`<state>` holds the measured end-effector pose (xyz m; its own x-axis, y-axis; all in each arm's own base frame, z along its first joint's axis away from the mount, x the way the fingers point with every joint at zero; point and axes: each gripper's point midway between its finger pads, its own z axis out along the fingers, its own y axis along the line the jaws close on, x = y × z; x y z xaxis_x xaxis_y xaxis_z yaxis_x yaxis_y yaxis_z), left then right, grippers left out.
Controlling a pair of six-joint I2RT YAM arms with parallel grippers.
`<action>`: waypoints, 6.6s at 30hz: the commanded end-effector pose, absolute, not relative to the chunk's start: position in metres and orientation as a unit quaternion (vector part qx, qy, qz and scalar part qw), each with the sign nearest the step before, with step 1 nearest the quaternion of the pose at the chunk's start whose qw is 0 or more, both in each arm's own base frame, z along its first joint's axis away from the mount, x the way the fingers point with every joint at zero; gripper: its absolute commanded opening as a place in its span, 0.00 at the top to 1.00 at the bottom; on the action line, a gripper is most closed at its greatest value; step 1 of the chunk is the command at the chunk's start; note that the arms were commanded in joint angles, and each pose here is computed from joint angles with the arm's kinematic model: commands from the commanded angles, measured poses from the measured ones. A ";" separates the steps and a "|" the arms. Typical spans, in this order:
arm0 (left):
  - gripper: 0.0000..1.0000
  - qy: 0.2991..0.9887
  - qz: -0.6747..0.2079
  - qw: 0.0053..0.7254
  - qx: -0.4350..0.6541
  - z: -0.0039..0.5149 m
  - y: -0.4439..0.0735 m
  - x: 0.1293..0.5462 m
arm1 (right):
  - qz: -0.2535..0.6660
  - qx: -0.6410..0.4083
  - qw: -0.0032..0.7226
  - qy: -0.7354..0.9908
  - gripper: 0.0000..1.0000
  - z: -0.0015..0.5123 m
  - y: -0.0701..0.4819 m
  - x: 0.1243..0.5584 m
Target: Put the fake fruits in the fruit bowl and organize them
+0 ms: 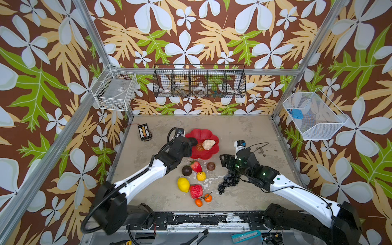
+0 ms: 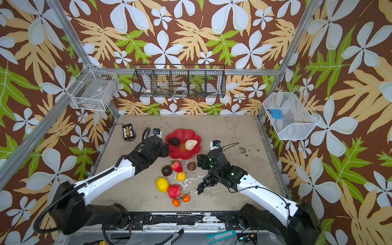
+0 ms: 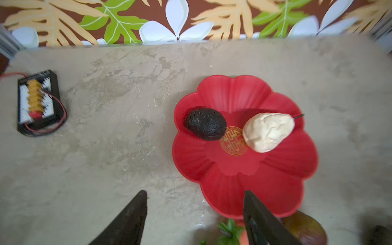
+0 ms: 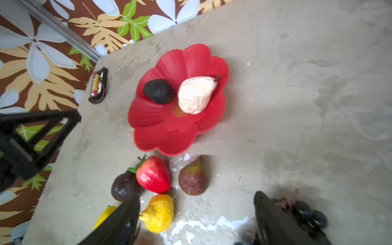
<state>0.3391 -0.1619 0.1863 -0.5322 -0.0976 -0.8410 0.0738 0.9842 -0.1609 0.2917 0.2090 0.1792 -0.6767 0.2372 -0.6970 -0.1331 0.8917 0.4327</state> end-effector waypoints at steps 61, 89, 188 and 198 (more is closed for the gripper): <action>0.22 0.738 -0.253 0.619 -0.088 0.167 -0.106 0.251 | 0.053 -0.033 0.359 0.931 0.42 0.071 0.301 0.501; 0.22 0.747 -0.252 0.610 -0.080 0.159 -0.111 0.254 | 0.074 -0.229 0.406 0.882 0.38 0.067 0.345 0.519; 0.21 0.754 -0.257 0.600 -0.073 0.156 -0.116 0.254 | 0.099 -0.218 0.297 0.924 0.95 0.073 0.338 0.245; 0.21 0.754 -0.258 0.600 -0.072 0.156 -0.116 0.254 | 0.098 -0.218 0.305 0.922 1.00 0.081 0.337 0.246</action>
<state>0.2529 -0.1151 0.1483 -0.2878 -0.4000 -0.8702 0.1898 0.8667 -0.4612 0.2444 0.3396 0.0761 -0.7260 -0.3428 -0.5961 -0.4675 0.8818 0.0624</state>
